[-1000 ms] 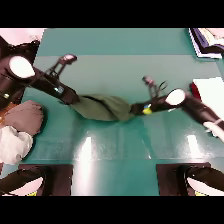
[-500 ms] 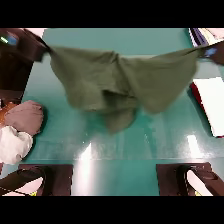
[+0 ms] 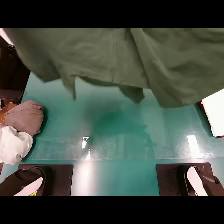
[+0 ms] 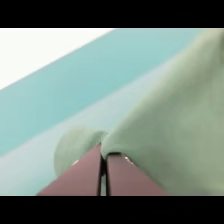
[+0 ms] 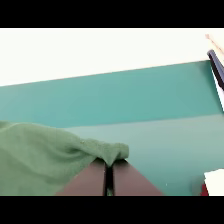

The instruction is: Fold the shirts.

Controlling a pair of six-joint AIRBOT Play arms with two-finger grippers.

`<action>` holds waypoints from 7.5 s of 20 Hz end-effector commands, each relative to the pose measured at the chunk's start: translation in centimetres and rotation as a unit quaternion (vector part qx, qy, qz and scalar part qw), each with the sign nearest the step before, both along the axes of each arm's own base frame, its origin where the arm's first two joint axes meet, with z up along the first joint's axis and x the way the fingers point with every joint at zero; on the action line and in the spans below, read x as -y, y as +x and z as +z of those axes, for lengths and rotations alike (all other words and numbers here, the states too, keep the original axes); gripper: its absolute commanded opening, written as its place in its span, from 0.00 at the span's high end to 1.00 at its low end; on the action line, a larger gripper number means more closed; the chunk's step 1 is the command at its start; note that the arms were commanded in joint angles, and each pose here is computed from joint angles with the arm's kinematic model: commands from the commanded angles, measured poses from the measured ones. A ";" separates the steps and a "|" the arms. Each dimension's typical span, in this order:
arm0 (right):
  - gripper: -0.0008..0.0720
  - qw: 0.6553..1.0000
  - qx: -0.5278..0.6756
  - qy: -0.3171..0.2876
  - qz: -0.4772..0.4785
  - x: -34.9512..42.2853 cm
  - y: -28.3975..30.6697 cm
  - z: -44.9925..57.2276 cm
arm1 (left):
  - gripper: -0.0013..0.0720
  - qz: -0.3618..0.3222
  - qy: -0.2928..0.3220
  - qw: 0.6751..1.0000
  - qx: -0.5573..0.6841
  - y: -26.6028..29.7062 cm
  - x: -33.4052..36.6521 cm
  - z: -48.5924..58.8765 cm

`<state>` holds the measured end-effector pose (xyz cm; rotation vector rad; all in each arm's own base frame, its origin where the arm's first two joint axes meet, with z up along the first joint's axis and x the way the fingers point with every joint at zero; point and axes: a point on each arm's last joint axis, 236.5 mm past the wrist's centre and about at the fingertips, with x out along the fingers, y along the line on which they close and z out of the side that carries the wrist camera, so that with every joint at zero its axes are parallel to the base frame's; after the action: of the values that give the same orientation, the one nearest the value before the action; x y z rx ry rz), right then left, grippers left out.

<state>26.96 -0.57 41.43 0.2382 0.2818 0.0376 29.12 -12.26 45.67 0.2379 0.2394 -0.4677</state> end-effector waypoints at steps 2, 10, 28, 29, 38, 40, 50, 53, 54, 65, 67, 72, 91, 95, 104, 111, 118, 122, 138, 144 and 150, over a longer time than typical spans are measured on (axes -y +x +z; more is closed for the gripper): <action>0.97 0.990 -0.129 0.045 0.015 0.2 0.6 -5.0 | 0.95 -0.002 0.003 1.000 -0.012 -0.7 -0.1 -1.0; 0.97 0.890 -0.411 0.122 0.156 -5.5 8.4 -26.6 | 0.95 -0.008 0.105 0.923 -0.369 6.1 2.0 -29.0; 0.23 0.834 -0.505 0.125 0.184 -12.0 0.7 -43.9 | 0.95 -0.005 0.114 0.885 -0.452 7.3 2.7 -38.8; 0.27 0.831 -0.508 0.115 0.193 -13.0 0.0 -44.9 | 0.95 -0.005 0.114 0.885 -0.452 7.3 2.7 -38.8; 0.29 0.798 -0.557 0.101 0.209 -16.4 -0.6 -48.8 | 0.95 -0.006 0.116 0.881 -0.459 6.9 2.6 -38.9; 0.44 0.806 -0.547 0.100 0.203 -16.3 0.1 -48.9 | 0.95 -0.005 0.116 0.881 -0.459 7.0 2.6 -38.9; 0.97 0.950 -0.251 0.109 0.153 -11.4 9.4 -29.5 | 0.95 0.043 0.112 0.929 -0.350 9.0 0.5 -30.0; 0.97 0.987 -0.076 0.089 0.107 -6.5 9.4 -14.3 | 0.95 0.049 0.066 0.976 -0.200 8.1 0.0 -16.9; 0.97 0.992 -0.036 0.078 0.091 -5.2 8.3 -10.5 | 0.95 0.049 0.050 0.986 -0.152 6.9 -0.3 -12.8; 0.97 0.998 -0.013 -0.009 -0.059 1.3 -3.5 0.6 | 0.95 0.016 -0.069 0.988 0.140 -9.5 -3.3 8.2; 0.97 0.997 -0.051 0.003 -0.052 1.4 -3.1 -0.1 | 0.95 0.011 -0.066 0.990 0.127 -9.3 -3.0 7.5; 0.97 0.977 -0.203 0.061 0.008 1.7 0.6 -6.1 | 0.95 0.044 0.011 0.999 -0.029 -1.7 -2.5 -2.4; 0.30 0.877 -0.462 0.110 0.079 -1.6 17.4 -36.9 | 0.40 0.103 0.151 0.921 -0.342 20.7 -1.2 -35.0; 0.47 0.885 -0.448 0.101 0.074 0.8 16.1 -33.5 | 0.40 0.143 0.065 0.885 -0.438 17.6 -6.1 -35.6; 0.47 0.915 -0.387 0.074 0.079 0.3 14.6 -27.7 | 0.40 0.123 -0.138 0.833 -0.522 6.5 -5.1 -43.3; 0.47 0.913 -0.388 0.058 0.113 -2.8 14.6 -27.6 | 0.39 0.106 -0.130 0.801 -0.575 -2.2 -1.0 -52.1; 0.47 0.907 -0.400 0.057 0.122 -3.3 14.0 -27.9 | 0.40 0.124 -0.173 0.803 -0.557 -1.2 -0.3 -52.9; 0.47 0.905 -0.403 0.057 0.123 -3.4 13.8 -27.9 | 0.40 0.127 -0.179 0.801 -0.557 -1.0 -0.2 -53.0; 0.47 0.832 -0.536 0.122 0.079 2.2 2.8 -38.2 | 0.95 0.031 -0.103 0.841 -0.530 1.6 2.1 -46.3; 0.45 0.798 -0.566 0.206 0.022 4.2 -2.7 -46.8 | 0.95 0.024 -0.107 0.860 -0.499 3.5 2.4 -43.3; 0.45 0.776 -0.588 0.223 0.047 2.9 -1.7 -49.5 | 0.95 0.020 -0.106 0.851 -0.513 2.8 2.5 -43.5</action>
<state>25.04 -4.02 -6.64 0.7067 1.5376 0.0313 32.29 -14.68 2.15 -0.2628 1.2184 -0.5360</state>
